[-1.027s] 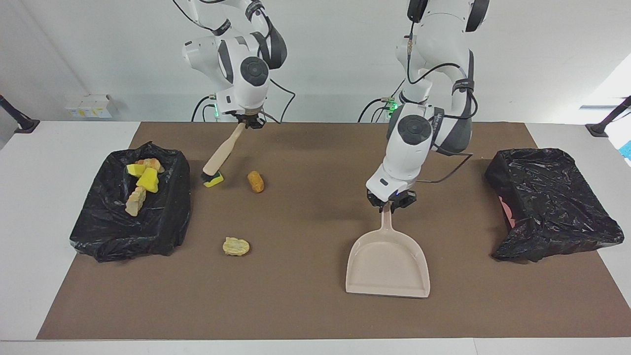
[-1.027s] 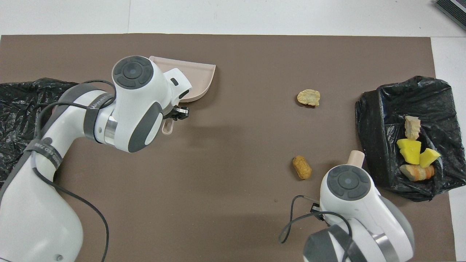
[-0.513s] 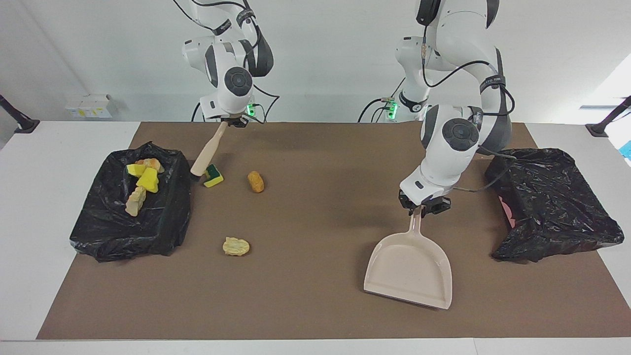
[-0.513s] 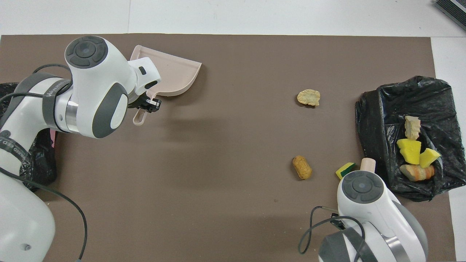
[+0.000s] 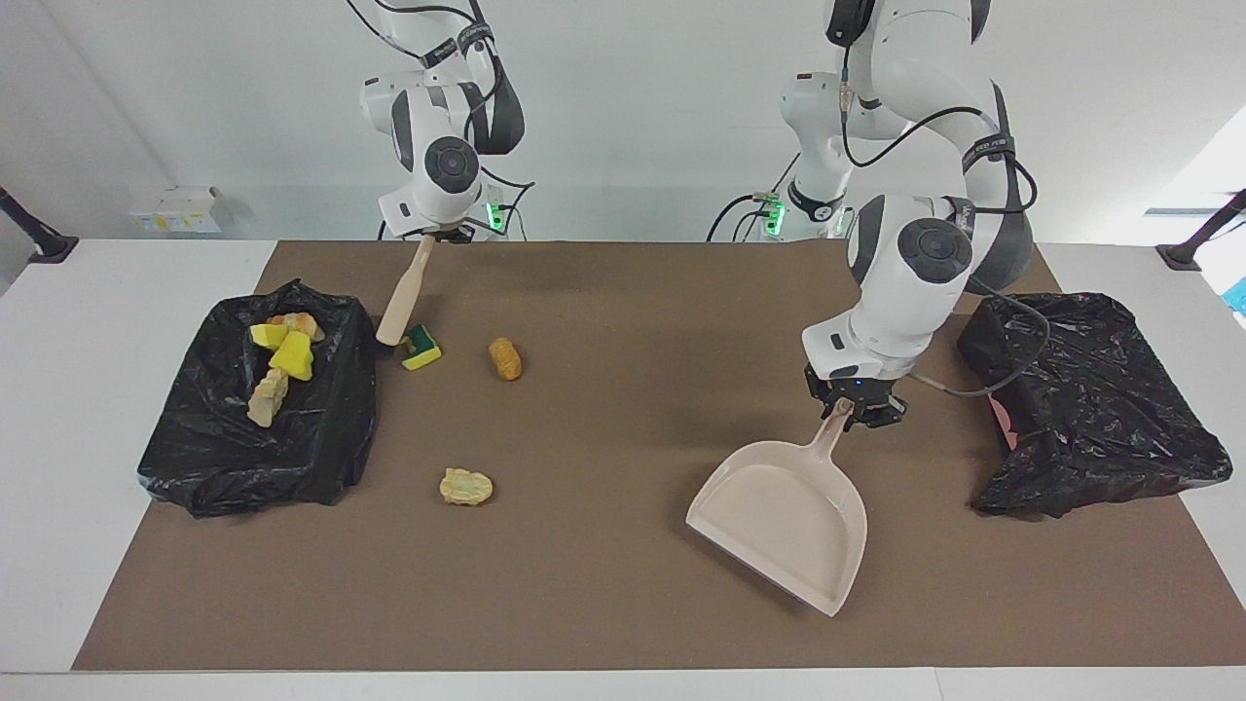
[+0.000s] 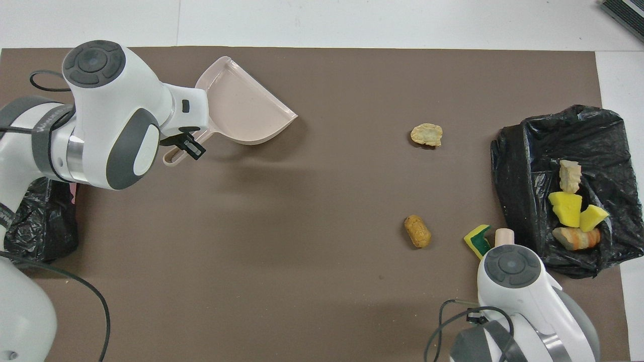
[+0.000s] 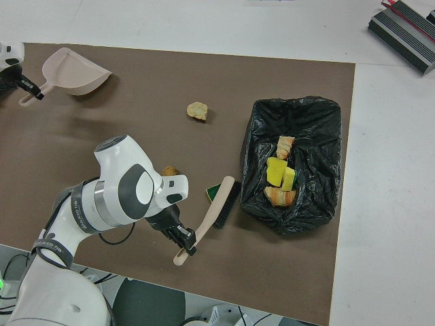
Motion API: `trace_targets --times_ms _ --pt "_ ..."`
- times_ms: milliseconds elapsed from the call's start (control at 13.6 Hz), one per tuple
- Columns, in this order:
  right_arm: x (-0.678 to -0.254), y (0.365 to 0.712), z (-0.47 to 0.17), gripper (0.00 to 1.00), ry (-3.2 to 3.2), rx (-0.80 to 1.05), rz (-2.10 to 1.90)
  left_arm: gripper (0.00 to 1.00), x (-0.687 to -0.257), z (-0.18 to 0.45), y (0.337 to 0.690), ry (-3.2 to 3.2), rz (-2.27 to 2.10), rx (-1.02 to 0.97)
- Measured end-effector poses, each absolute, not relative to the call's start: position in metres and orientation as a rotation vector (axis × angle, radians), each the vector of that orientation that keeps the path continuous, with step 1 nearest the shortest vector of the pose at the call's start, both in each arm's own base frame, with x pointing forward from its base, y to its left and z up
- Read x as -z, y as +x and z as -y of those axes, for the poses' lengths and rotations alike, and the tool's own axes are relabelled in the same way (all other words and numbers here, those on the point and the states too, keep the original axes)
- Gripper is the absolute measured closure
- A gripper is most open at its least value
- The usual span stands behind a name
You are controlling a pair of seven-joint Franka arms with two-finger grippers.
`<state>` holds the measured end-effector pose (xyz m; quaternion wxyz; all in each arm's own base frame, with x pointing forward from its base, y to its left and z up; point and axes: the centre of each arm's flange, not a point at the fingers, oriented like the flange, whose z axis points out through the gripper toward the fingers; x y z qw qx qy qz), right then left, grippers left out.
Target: Sweep and dump trash in bin
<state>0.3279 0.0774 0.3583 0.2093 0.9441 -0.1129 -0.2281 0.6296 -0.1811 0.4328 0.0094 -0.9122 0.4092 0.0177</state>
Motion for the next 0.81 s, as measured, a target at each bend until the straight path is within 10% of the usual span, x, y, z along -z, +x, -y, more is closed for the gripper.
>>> trace_targets --times_ms 807 --pt "-0.378 0.365 -0.187 0.74 2.985 0.576 0.269 0.69 -0.414 0.218 0.578 -2.256 -2.063 -0.201"
